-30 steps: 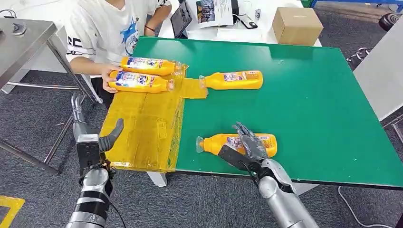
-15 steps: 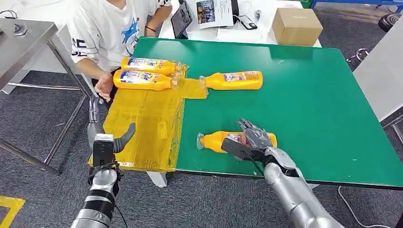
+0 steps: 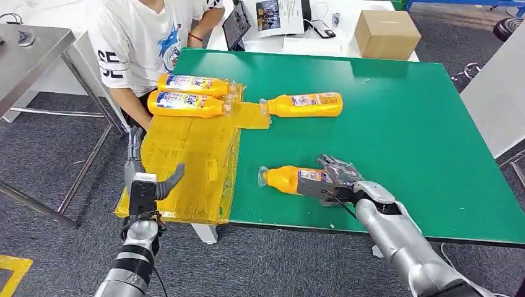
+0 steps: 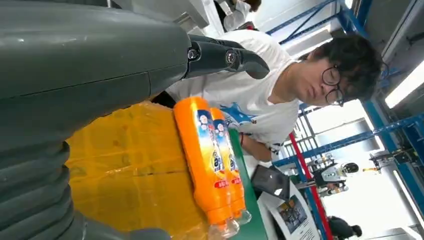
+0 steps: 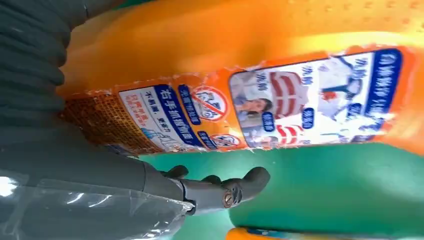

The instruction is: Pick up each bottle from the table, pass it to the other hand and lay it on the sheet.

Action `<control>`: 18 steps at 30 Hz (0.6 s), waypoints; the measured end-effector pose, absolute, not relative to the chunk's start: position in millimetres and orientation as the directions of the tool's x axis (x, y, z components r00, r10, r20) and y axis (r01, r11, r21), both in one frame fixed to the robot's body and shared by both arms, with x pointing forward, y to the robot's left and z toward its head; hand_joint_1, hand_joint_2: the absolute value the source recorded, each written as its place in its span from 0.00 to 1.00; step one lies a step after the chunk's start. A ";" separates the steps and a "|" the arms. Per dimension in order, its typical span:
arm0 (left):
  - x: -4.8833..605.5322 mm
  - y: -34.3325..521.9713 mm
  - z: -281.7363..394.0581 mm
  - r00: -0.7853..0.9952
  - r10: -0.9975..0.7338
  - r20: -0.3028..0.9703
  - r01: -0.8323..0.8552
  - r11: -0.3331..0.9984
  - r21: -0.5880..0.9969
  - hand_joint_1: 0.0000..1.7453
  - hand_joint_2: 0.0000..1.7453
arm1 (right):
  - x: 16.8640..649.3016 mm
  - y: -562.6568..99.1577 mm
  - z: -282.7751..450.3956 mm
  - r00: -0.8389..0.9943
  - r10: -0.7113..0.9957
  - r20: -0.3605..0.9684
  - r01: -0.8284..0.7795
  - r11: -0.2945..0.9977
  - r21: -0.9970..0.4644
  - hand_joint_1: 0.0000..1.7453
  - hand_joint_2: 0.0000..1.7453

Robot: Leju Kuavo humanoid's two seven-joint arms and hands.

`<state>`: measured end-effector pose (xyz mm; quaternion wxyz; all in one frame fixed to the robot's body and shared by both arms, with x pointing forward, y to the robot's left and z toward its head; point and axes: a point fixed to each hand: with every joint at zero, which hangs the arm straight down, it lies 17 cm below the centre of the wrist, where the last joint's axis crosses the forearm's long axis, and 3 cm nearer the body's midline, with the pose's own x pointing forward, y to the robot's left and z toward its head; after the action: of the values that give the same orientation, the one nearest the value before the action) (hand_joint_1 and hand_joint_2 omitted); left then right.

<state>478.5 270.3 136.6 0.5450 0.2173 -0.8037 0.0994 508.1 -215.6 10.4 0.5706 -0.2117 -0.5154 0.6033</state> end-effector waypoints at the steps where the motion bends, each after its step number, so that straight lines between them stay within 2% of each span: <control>1: 479.0 269.8 136.1 -0.311 -0.239 0.920 -0.456 0.887 0.077 0.00 1.00 | 507.6 -216.8 9.0 -0.258 0.908 0.331 -0.478 0.178 -0.860 0.92 1.00; 2: 479.7 269.0 135.2 -0.309 -0.238 0.921 -0.452 0.888 0.078 0.00 1.00 | 506.8 -216.7 7.9 -0.260 0.906 0.334 -0.486 0.176 -0.856 0.99 1.00; 18: 485.5 262.9 128.5 -0.292 -0.228 0.929 -0.432 0.898 0.084 0.00 1.00 | 503.3 -217.9 1.4 -0.269 0.900 0.344 -0.518 0.166 -0.839 0.99 1.00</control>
<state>485.5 262.9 128.5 0.5578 0.2066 -0.7986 0.0917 503.3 -217.9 1.4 0.5741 -0.1897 -0.5034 0.6173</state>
